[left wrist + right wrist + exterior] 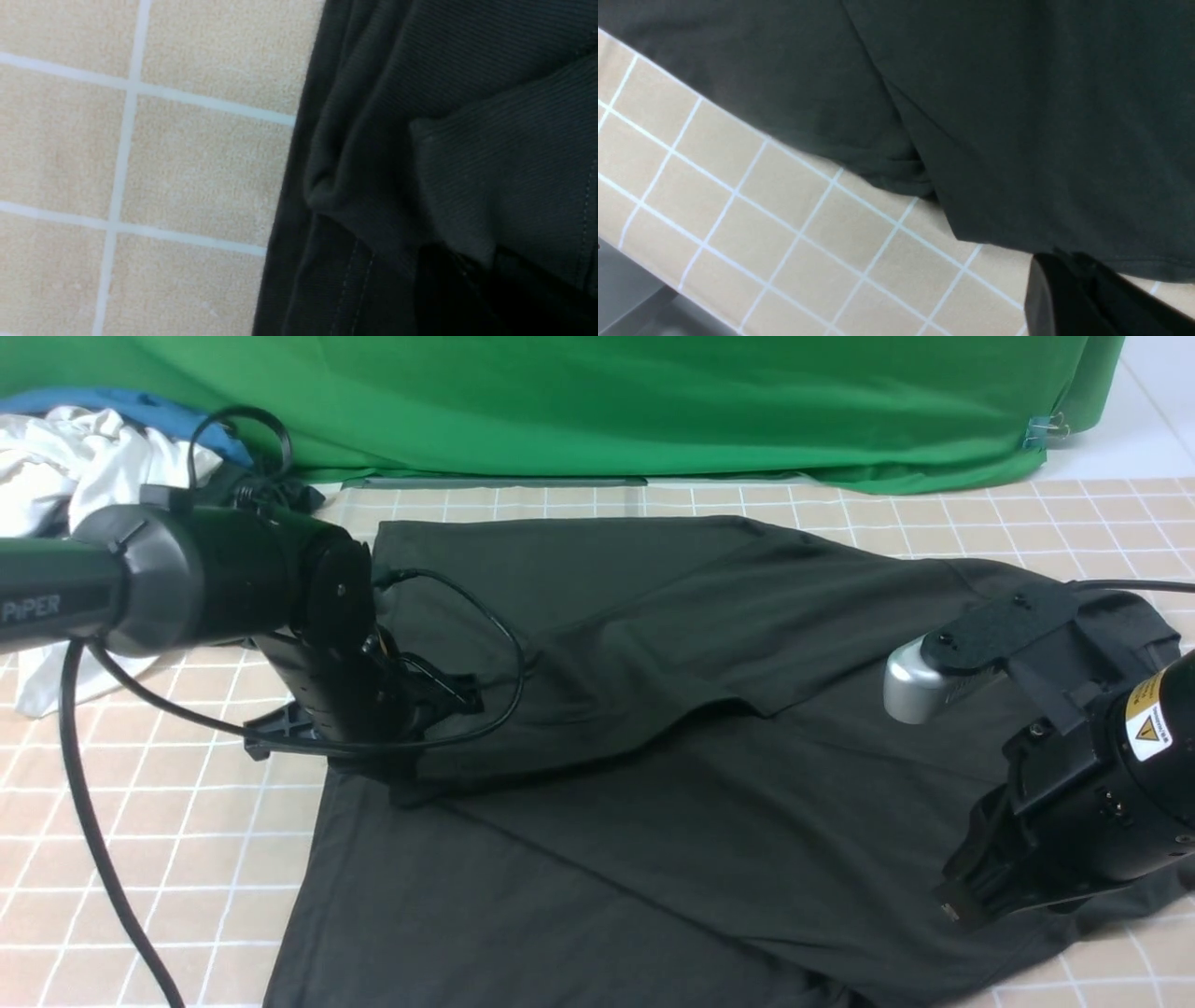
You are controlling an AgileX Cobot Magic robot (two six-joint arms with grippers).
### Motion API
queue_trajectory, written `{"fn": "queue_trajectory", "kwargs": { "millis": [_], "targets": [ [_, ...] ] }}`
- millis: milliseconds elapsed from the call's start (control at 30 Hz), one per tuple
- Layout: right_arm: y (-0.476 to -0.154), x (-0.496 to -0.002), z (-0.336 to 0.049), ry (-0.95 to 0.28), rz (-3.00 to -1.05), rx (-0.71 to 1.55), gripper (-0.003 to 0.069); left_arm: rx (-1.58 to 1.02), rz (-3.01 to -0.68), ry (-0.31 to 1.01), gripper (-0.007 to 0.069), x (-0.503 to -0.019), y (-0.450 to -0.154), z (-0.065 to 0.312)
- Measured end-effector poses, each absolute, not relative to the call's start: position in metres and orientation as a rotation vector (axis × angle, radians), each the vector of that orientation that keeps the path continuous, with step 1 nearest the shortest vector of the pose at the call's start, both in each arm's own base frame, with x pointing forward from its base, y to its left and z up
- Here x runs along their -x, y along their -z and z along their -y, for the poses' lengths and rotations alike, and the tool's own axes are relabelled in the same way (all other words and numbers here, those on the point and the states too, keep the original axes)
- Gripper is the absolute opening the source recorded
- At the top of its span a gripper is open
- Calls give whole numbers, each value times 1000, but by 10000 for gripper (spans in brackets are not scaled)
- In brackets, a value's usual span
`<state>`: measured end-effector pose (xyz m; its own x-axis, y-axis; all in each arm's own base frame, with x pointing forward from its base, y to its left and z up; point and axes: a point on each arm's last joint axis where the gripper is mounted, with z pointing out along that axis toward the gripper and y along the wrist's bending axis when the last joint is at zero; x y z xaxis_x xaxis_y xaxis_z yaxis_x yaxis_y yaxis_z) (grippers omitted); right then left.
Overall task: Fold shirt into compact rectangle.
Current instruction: 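Grasp the near edge of the shirt at its hem and shoulder corners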
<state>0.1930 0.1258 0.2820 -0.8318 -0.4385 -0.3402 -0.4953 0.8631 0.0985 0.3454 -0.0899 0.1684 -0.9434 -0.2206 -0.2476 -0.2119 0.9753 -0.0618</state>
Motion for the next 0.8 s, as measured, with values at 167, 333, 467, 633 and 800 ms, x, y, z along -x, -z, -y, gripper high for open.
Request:
{"fn": "queue_trajectory", "kwargs": {
  "millis": [167, 333, 467, 633, 800],
  "targets": [
    [-282, -193, -126, -264, -2725, 701, 49, 289, -2872, 29, 31, -338, -186, 87],
    [-283, -194, -126, -267, -2714, 697, 51, 250, -2792, 23, 31, -332, -215, 83],
    [-283, -194, -126, -267, -2714, 697, 54, 242, -2764, -27, 31, -333, -219, 78],
    [-283, -194, -126, -267, -2714, 697, 60, 365, -2755, -46, 32, -336, -218, 61],
    [-283, -194, -126, -267, -2714, 697, 72, 371, -2797, -73, 74, -333, -217, 57]
  ]
}}
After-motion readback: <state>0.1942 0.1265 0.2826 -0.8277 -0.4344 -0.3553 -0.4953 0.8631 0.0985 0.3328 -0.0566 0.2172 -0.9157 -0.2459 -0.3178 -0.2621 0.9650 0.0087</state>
